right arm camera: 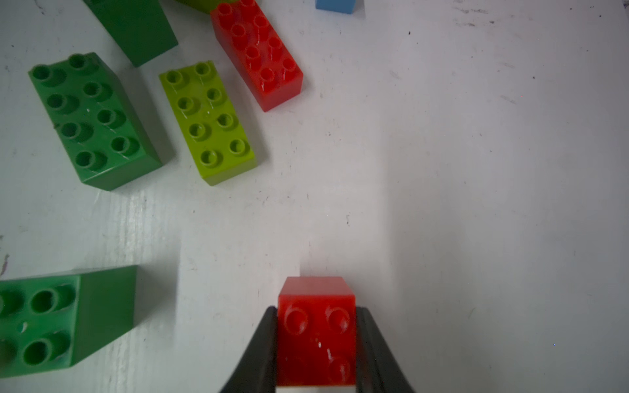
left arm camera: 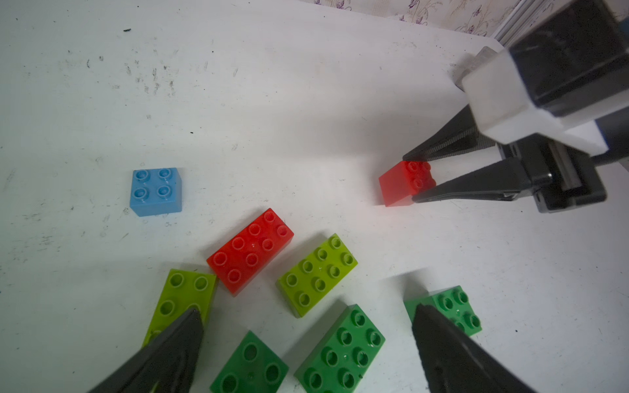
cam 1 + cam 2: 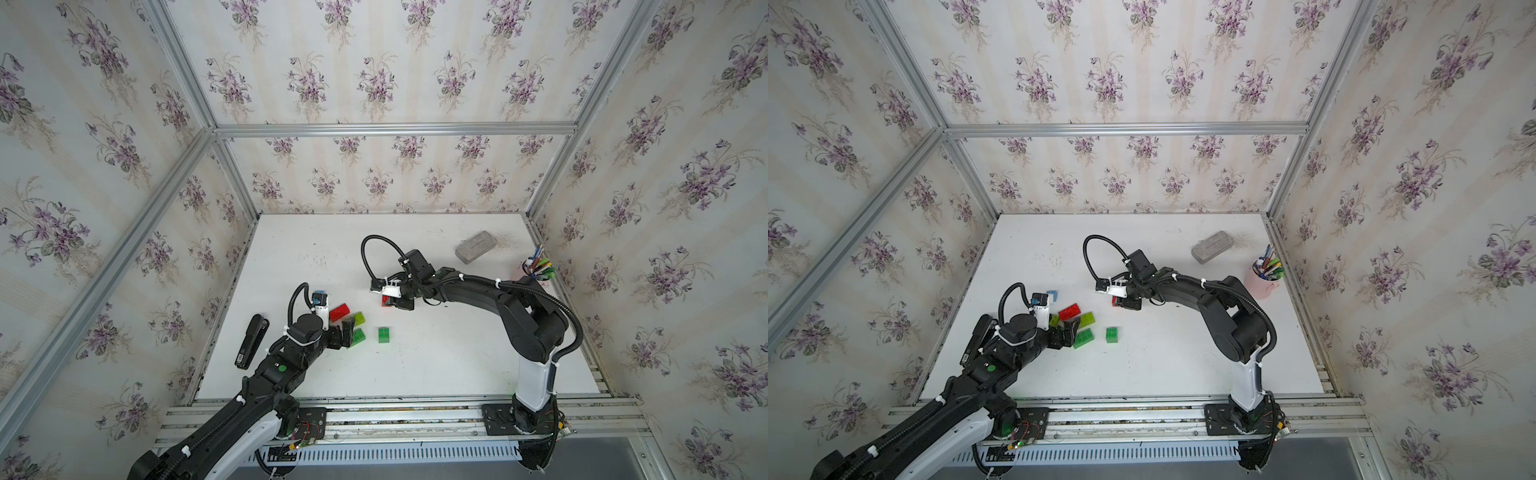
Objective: Assemble a spoon with lego
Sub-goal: Place the lego brick at the center of the board.
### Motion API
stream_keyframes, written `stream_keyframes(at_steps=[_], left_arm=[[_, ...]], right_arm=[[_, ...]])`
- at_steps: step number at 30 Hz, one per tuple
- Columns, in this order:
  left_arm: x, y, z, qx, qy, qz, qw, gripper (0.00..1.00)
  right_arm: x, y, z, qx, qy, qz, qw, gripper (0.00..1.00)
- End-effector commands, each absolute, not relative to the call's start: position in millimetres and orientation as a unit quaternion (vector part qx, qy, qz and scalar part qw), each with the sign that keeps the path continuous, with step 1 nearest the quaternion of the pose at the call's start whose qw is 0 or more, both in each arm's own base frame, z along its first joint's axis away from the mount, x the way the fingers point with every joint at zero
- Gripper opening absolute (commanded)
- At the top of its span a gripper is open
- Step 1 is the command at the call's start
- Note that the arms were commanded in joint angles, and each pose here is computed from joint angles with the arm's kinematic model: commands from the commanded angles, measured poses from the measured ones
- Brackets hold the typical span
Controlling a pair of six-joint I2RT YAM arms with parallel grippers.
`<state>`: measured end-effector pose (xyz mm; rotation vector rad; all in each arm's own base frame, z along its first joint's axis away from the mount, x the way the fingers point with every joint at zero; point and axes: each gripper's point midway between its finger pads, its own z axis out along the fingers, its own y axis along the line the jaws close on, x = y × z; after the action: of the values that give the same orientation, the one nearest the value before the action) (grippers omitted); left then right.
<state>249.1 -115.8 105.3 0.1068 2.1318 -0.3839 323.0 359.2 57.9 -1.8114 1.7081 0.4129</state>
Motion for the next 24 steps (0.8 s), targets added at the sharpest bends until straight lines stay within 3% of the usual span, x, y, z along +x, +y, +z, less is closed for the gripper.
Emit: stream_keyframes(at_steps=[1, 10, 19, 24], left_arm=[[250, -115, 105, 0.033, 0.869, -0.158, 0.468, 1.00], [250, -114, 104, 0.030, 0.869, -0.156, 0.468, 1.00], [250, -113, 104, 0.030, 0.870, -0.154, 0.468, 1.00], [249, -113, 104, 0.030, 0.869, -0.154, 0.469, 1.00]], right_arm=[[316, 358, 51, -0.689, 0.644, 0.178, 0.280, 0.24], [321, 356, 39, -0.685, 0.654, 0.166, 0.275, 0.30], [324, 359, 54, -0.679, 0.654, 0.168, 0.289, 0.56], [321, 357, 77, -0.673, 0.652, 0.168, 0.306, 0.59]])
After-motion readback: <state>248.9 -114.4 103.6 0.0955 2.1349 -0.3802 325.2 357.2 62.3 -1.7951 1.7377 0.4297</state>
